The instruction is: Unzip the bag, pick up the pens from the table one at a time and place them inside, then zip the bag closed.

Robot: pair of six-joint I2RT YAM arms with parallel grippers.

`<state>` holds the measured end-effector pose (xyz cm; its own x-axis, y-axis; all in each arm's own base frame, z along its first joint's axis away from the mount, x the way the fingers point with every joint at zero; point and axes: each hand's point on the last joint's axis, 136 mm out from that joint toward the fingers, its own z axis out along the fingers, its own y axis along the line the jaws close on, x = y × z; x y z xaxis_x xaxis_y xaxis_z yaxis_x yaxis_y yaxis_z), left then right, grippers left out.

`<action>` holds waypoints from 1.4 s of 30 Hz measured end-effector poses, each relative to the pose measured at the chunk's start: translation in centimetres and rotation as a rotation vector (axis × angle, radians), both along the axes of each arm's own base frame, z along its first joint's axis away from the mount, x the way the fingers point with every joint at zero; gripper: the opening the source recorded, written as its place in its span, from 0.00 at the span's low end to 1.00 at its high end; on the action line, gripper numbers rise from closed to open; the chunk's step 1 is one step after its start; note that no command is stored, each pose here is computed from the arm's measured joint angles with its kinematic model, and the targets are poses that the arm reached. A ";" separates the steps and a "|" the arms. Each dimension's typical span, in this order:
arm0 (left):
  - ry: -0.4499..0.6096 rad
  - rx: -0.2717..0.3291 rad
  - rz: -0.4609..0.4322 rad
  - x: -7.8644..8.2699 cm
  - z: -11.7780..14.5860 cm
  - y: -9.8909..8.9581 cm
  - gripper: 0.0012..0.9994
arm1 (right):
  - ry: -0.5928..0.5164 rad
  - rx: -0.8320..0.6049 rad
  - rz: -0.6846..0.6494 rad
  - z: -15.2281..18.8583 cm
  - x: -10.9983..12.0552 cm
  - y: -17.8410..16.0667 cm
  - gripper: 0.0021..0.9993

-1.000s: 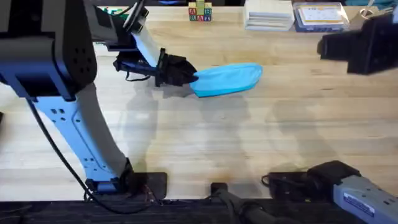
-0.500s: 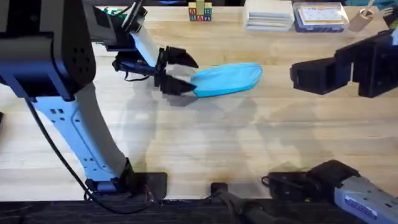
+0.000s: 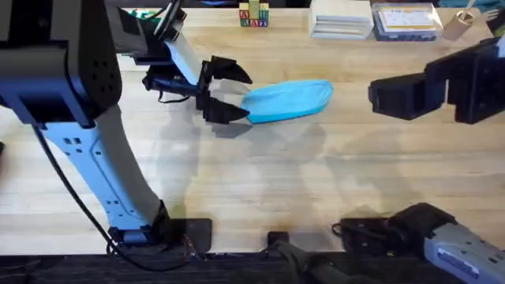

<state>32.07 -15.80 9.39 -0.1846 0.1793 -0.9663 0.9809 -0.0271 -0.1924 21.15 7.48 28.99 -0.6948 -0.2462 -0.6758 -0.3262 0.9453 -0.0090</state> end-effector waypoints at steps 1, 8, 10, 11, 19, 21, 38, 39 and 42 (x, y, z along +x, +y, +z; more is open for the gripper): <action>0.000 -0.002 -0.001 -0.1 0.1 0.0 1.00 | 0.000 0.000 0.000 0.0 0.0 0.0 1.00; -0.052 -0.001 -0.028 -0.9 0.7 0.0 1.00 | 0.000 0.000 0.000 0.0 0.0 0.0 1.00; -0.088 0.006 -0.034 -1.0 1.4 0.1 1.00 | 0.000 0.000 0.000 0.0 0.0 0.0 1.00; -0.111 0.013 -0.037 -1.1 1.9 0.2 1.00 | 0.000 0.000 0.000 0.0 0.0 0.0 1.00; -0.277 0.101 -0.048 -2.1 6.4 1.6 1.00 | 0.000 0.000 0.000 0.0 0.0 0.0 1.00; -0.304 0.141 -0.058 -2.5 7.0 1.9 1.00 | 0.000 0.000 0.000 0.0 0.0 0.0 1.00; -0.132 0.452 0.083 -5.7 11.4 3.8 1.00 | 0.003 -0.001 0.000 -0.1 -0.1 0.0 1.00; -0.118 0.462 0.105 -5.8 11.7 3.9 1.00 | 0.003 -0.001 0.000 -0.1 -0.1 0.0 1.00; -0.067 0.484 0.162 -6.2 12.4 4.1 1.00 | 0.003 -0.001 0.000 -0.1 -0.1 0.0 1.00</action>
